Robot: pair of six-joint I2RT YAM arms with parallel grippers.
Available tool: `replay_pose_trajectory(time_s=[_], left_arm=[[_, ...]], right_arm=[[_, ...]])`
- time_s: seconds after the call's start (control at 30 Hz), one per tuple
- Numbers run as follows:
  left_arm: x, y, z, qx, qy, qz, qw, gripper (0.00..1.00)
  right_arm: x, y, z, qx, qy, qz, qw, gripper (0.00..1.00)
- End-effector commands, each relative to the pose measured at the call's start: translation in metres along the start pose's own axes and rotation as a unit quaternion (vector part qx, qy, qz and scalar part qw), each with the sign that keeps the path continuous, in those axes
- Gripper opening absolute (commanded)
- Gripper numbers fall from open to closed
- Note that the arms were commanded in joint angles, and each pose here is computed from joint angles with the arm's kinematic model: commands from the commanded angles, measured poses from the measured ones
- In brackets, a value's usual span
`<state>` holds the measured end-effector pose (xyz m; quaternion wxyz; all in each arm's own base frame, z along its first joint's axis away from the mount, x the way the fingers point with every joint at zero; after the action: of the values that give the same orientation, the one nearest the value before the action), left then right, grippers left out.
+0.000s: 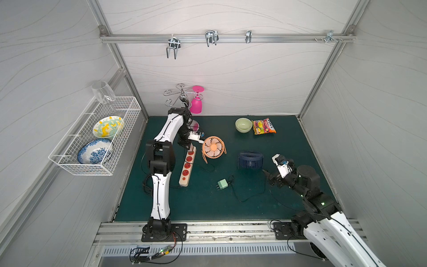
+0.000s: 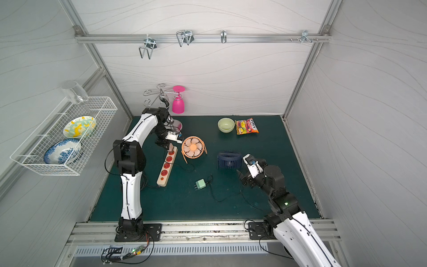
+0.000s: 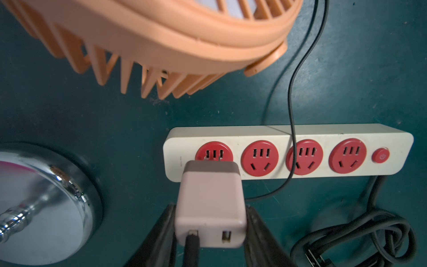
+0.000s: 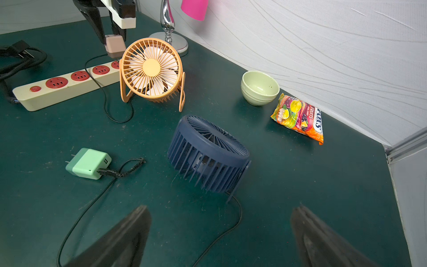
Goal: Plug the desk fan into the power strip
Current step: Insert the plug into the socket.
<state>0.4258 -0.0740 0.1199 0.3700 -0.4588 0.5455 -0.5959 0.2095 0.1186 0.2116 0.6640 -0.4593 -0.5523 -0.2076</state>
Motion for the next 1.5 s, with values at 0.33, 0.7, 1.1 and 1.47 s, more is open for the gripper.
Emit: replay_pose_trajectory(time_s=[0.33,0.7,1.1,1.47], left_arm=[[-0.003,0.012,0.001,-0.001,0.004,0.013,1.0,0.0],[-0.008,0.011,0.008,0.015,0.011,0.03,0.999,0.0],[-0.009,0.0,0.007,0.023,0.015,0.037,0.999,0.0],[-0.01,-0.007,0.005,0.021,0.014,0.04,0.999,0.0]], right_arm=[[0.002,0.0,0.0,0.002,0.006,-0.009,1.0,0.99],[0.002,0.001,0.0,0.003,0.006,-0.009,1.0,0.99],[0.002,0.001,0.001,0.003,0.006,-0.01,1.0,0.99],[0.003,0.0,0.0,0.003,0.006,-0.011,1.0,0.99]])
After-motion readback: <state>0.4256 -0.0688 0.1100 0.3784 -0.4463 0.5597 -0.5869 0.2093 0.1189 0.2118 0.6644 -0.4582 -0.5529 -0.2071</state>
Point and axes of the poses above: each gripper's point midway between its finger pads, its own y axis out along the fingers, its own z axis along the line the jaws close on, x = y × z, the point moved 2 cm from there along -y, back along the fingers, and after that the axes turned 11 degrees about y, right-handed, at the moved point
